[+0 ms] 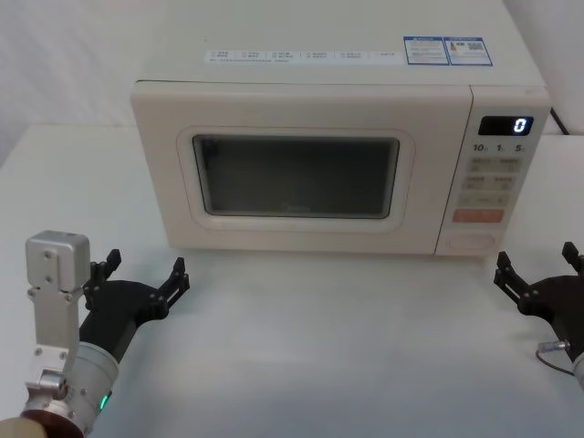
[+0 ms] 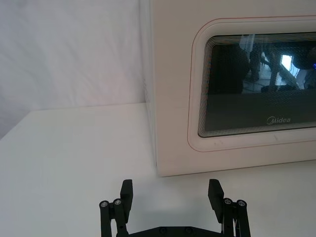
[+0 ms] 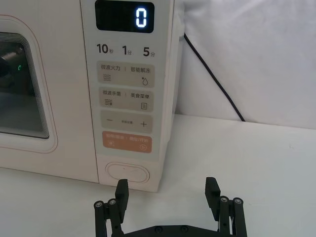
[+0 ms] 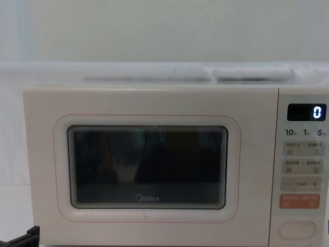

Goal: Press the button to open the microwave door with one hand; close the microwave door with the other hand.

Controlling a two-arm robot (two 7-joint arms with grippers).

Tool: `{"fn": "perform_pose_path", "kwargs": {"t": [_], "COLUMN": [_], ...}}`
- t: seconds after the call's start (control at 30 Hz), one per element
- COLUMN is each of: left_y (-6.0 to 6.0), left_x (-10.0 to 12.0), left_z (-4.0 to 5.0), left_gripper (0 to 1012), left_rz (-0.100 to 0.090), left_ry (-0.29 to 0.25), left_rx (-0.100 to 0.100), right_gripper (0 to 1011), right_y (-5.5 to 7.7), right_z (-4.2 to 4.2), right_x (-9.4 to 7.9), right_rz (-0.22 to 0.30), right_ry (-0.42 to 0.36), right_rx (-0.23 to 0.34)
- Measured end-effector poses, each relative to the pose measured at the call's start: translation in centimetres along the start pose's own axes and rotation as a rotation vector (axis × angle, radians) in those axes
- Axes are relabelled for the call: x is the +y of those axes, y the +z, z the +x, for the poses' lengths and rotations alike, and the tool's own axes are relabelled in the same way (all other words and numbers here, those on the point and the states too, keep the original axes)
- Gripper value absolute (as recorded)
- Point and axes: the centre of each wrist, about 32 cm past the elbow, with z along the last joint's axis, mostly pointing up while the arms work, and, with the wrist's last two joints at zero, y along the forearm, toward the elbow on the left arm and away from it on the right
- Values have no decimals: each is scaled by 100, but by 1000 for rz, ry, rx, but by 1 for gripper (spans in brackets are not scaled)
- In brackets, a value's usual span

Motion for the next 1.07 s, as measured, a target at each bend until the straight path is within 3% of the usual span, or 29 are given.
{"fn": "perform_pose_path", "kwargs": {"t": [1.07], "left_y": [0], "left_x": [0], "left_z": [0], "left_gripper": [1001], "left_rz": [0], "left_ry": [0], "left_rx": [0], "right_gripper": [1002], "right_y": [0], "right_z": [0], "right_x": [0], "right_rz": [0], "right_ry": [0], "right_rx": [0]}}
